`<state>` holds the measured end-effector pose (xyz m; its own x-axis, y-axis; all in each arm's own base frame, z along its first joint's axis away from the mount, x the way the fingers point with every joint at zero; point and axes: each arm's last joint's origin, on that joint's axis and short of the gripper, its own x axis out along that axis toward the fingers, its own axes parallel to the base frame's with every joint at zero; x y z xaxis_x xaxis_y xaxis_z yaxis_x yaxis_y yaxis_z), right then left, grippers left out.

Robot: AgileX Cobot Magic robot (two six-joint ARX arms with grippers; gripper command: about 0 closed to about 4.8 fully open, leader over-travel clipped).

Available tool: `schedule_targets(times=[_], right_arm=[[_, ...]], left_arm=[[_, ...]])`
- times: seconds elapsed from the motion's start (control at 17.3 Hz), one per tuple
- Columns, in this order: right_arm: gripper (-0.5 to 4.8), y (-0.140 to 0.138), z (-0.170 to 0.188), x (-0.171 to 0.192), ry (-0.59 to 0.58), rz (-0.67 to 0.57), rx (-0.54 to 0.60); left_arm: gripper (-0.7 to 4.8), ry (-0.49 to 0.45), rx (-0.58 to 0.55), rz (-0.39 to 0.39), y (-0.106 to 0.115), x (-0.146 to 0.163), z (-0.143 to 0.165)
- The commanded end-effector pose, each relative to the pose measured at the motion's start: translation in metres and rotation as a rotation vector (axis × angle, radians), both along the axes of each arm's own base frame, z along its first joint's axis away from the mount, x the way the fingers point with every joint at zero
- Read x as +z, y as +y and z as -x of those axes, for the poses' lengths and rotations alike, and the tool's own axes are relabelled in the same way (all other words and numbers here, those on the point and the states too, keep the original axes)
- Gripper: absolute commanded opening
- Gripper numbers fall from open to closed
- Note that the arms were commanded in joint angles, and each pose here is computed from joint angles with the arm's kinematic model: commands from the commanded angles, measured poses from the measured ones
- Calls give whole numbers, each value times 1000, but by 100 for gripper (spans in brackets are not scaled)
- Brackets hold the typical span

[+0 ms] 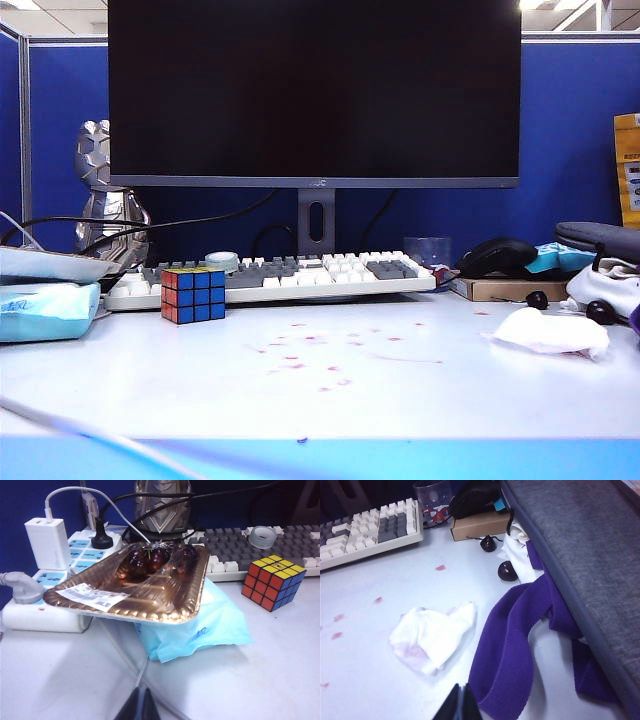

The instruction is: Use the wet wipes on the table to wipe the cherry juice off the table, then put the wipes back on the table.

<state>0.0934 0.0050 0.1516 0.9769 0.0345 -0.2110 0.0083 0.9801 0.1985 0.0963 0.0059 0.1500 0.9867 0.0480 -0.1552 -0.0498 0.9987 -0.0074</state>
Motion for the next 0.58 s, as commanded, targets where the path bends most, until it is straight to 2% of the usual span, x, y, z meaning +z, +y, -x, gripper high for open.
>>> schedule_targets(times=[0.06, 0.23, 0.35, 0.46, 0.58], right_arm=[[-6, 0, 8, 57, -156, -13, 2], [-6, 1, -5, 109, -124, 35, 14], [-6, 4, -25, 137, -41, 72, 75], [-6, 15, -66, 161, 169, 121, 193], [-6, 35, -111, 166, 397, 153, 281]], left_arm=[[-2, 7, -4, 5, 0, -1, 0], [-2, 7, -4, 5, 0, -1, 0], [-2, 7, -4, 5, 0, -1, 0], [-2, 7, -4, 5, 0, -1, 0], [-2, 7, -4, 5, 0, -1, 0]])
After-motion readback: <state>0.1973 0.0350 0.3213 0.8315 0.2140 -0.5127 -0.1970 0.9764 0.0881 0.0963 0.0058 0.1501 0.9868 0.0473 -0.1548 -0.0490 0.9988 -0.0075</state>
